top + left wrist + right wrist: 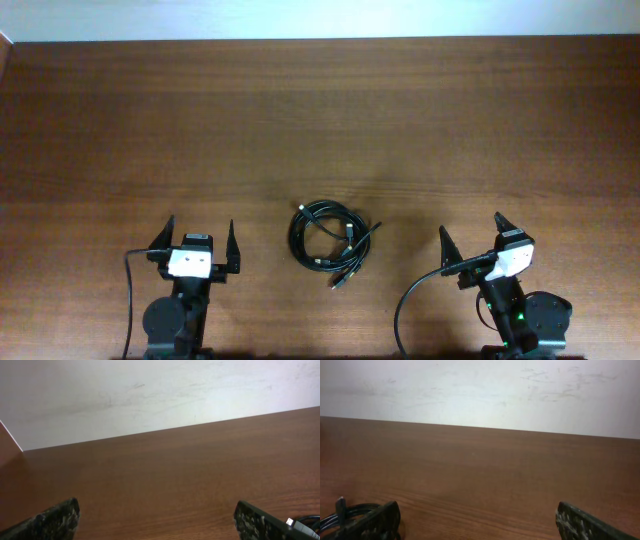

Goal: Untangle cables

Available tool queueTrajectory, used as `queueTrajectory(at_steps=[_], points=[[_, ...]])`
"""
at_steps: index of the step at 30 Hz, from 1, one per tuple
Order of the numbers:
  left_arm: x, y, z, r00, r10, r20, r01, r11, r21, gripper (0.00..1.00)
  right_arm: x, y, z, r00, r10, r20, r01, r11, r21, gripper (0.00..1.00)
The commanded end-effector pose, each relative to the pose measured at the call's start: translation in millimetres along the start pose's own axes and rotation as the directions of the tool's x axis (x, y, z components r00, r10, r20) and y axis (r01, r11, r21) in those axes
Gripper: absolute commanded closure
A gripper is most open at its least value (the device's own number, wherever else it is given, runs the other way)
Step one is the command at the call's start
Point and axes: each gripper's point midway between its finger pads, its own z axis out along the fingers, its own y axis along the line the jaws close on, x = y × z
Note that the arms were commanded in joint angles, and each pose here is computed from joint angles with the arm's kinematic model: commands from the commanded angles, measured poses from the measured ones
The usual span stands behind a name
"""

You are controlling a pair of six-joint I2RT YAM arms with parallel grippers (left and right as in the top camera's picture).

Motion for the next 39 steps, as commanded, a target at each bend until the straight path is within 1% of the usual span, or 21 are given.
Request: queueTrajectory(at_steps=[1, 4, 6, 7, 11, 14, 16, 19, 20, 22, 24, 25, 29, 30, 32, 33, 34, 35, 37, 38, 39], points=[[2, 1, 0, 1.0, -0.009, -0.006, 0.009, 1.0, -0.01, 0.01, 3, 1, 1, 1.0, 0.012, -0.003, -0.012, 1.0, -0.005, 0.01], [-1, -5, 0, 0.999, -0.054, 0.004, 0.053, 0.998, 0.03, 0.01, 3, 2, 1, 1.0, 0.012, -0.003, -0.012, 1.0, -0.009, 0.01], [-18, -44, -7, 0.992, -0.118, 0.052, 0.1, 0.96, 0.263, 0.01, -2, 4, 0, 0.997, 0.076, 0.015, -0.075, 0.997, -0.019, 0.01], [-23, -48, -10, 0.988, -0.148, 0.042, 0.13, 0.947, 0.294, 0.01, -20, 16, -2, 0.984, 0.166, 0.063, -0.16, 0.982, -0.1, 0.01], [-86, -38, -35, 0.989, -0.148, 0.002, 0.141, 0.945, 0.294, 0.01, -89, 49, -33, 0.986, 0.152, 0.074, -0.13, 0.962, -0.24, 0.01], [-140, -37, -49, 0.975, -0.195, -0.105, 0.219, 0.919, 0.328, 0.01, -135, 67, -67, 0.978, 0.192, -0.077, -0.206, 0.942, -0.265, 0.01], [-161, -51, -48, 0.933, -0.221, -0.285, 0.326, 0.855, 0.403, 0.01, -149, 74, -82, 0.93, 0.244, -0.273, -0.309, 0.924, -0.226, 0.01], [-183, -68, -40, 0.885, -0.214, -0.414, 0.413, 0.772, 0.484, 0.01, -155, 73, -78, 0.814, 0.309, -0.492, -0.422, 0.896, -0.136, 0.02], [-177, -75, -41, 0.864, -0.211, -0.458, 0.447, 0.74, 0.502, 0.01, -151, 71, -70, 0.793, 0.318, -0.52, -0.437, 0.892, -0.121, 0.02], [-150, -84, -42, 0.864, -0.059, -0.499, 0.381, 0.726, 0.573, 0.01, -124, 68, -62, 0.718, 0.28, -0.637, -0.435, 0.895, -0.097, 0.01], [-108, -77, -32, 0.773, 0.014, -0.635, 0.386, 0.783, 0.487, 0.01, -104, 62, -49, 0.698, 0.127, -0.705, -0.341, 0.924, -0.171, 0.01], [-89, -82, -24, 0.718, 0.066, -0.692, 0.379, 0.797, 0.47, 0.01, -82, 46, -38, 0.643, 0.046, -0.765, -0.257, 0.953, -0.159, 0.01], [-71, -113, -12, 0.7, 0.233, -0.675, 0.304, 0.758, 0.577, 0.01, -28, 82, 0, 0.453, -0.183, -0.873, -0.233, 0.921, -0.314, 0.07], [-62, -124, -13, 0.681, 0.303, -0.666, 0.29, 0.725, 0.625, 0.01, -27, 109, 11, 0.483, -0.28, -0.83, -0.204, 0.886, -0.417, 0.08], [-50, -135, -12, 0.649, 0.35, -0.675, 0.299, 0.699, 0.649, 0.01, -42, 135, 24, 0.57, -0.283, -0.772, -0.172, 0.877, -0.448, 0.08], [-36, -141, -5, 0.607, 0.37, -0.703, 0.318, 0.698, 0.641, 0.01, -63, 135, 33, 0.649, -0.205, -0.733, -0.122, 0.923, -0.366, 0.07], [-16, -144, 4, 0.549, 0.389, -0.74, 0.337, 0.707, 0.622, 0.01, -66, 104, 39, 0.658, -0.04, -0.752, -0.084, 0.988, -0.126, 0.03], [-7, -147, 12, 0.535, 0.393, -0.748, 0.344, 0.707, 0.618, 0.06, -56, 71, 39, 0.63, 0.162, -0.76, -0.068, 0.986, 0.155, 0.03], [-11, -149, 27, 0.571, 0.355, -0.74, 0.333, 0.724, 0.604, 0.09, -40, 57, 40, 0.571, 0.446, -0.689, -0.157, 0.883, 0.442, 0.03], [-17, -151, 35, 0.606, 0.343, -0.718, 0.315, 0.725, 0.613, 0.1, -21, 58, 48, 0.491, 0.633, -0.599, -0.233, 0.758, 0.609, 0.03], [-18, -151, 36, 0.611, 0.342, -0.714, 0.312, 0.724, 0.614, 0.09, -2, 61, 51, 0.438, 0.693, -0.573, -0.226, 0.701, 0.676, 0.03]])
